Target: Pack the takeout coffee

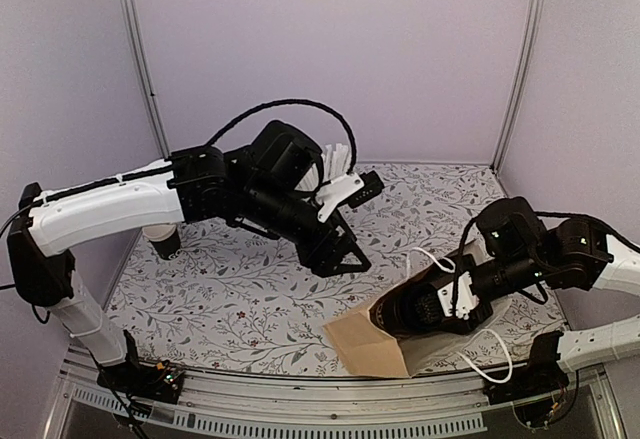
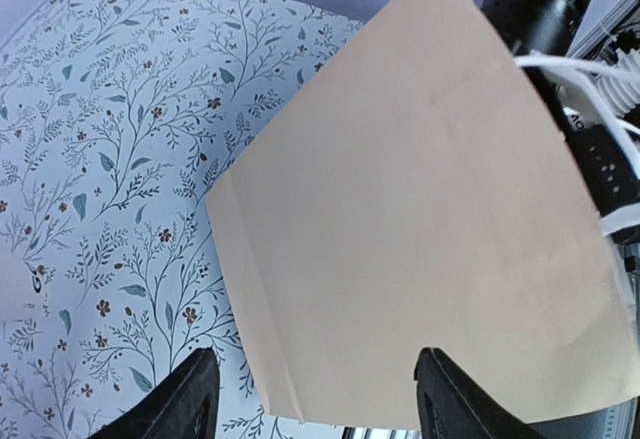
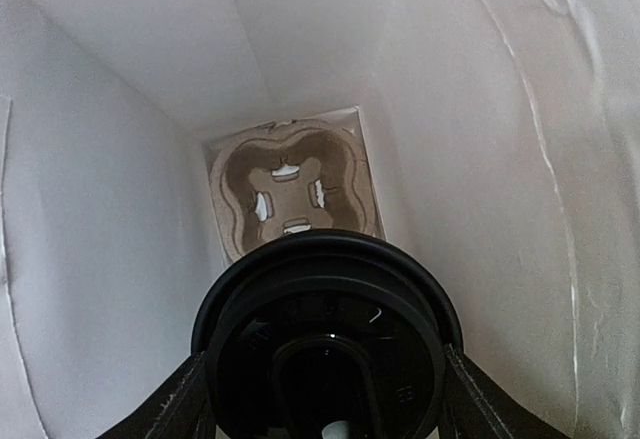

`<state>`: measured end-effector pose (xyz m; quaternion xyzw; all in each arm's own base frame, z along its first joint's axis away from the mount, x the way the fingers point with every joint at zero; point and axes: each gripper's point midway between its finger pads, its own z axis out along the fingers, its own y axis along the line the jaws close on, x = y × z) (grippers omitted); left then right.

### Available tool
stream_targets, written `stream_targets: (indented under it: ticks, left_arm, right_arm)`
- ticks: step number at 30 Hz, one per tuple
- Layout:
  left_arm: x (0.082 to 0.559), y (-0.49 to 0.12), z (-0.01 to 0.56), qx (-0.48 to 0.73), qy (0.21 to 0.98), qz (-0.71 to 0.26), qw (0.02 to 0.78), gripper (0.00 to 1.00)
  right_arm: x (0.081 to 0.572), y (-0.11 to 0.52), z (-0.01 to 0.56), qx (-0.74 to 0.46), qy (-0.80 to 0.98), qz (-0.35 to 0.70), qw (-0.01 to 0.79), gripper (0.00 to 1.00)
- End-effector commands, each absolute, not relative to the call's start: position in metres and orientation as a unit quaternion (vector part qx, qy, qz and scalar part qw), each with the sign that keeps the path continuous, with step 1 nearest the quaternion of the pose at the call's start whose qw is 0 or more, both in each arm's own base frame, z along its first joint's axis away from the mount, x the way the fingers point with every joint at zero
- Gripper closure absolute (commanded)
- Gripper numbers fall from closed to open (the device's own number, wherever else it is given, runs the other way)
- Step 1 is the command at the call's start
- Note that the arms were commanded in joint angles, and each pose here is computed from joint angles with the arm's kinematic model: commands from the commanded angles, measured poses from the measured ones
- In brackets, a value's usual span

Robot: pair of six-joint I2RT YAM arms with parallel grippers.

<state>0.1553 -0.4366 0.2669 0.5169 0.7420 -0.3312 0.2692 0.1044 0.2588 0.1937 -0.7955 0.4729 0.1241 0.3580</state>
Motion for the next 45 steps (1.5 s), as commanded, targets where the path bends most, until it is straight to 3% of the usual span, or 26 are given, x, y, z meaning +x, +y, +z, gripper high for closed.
stream_targets:
  ticks: [1,4,8,16,30,33,39,43,45]
  left_arm:
    - [0.165,-0.437,0.24,0.523,0.737,-0.324,0.279,0.31]
    - [0.18,-0.436,0.24,0.5,0.746,-0.338,0.282,0.3]
    - [0.178,-0.434,0.281,0.487,0.735,-0.362,0.303,0.29]
    - [0.128,-0.43,0.344,0.477,0.744,-0.378,0.276,0.27]
    - [0.123,-0.433,0.285,0.512,0.794,-0.23,0.232,0.36]
    - [0.129,-0.437,0.28,0.517,0.794,-0.214,0.237,0.46]
    - [0.127,-0.446,0.27,0.542,0.781,-0.197,0.239,0.86]
    - [0.117,-0.454,0.264,0.576,0.757,-0.172,0.256,0.99]
    - [0.109,-0.46,0.266,0.589,0.743,-0.176,0.266,1.0]
  right_arm:
    - [0.102,0.25,0.182,-0.814,0.447,0.104,0.355,0.68]
    - [0.11,0.246,0.173,-0.815,0.451,0.075,0.356,0.68]
    - [0.116,0.246,0.175,-0.809,0.466,0.066,0.354,0.69]
    - [0.136,0.266,0.203,-0.773,0.505,0.065,0.378,0.69]
    - [0.148,0.285,0.197,-0.758,0.54,0.075,0.358,0.69]
    - [0.147,0.283,0.196,-0.759,0.542,0.074,0.355,0.69]
    - [0.14,0.274,0.189,-0.769,0.537,0.071,0.34,0.69]
    - [0.122,0.26,0.184,-0.795,0.498,0.072,0.34,0.69]
    - [0.112,0.254,0.184,-0.806,0.471,0.067,0.352,0.69]
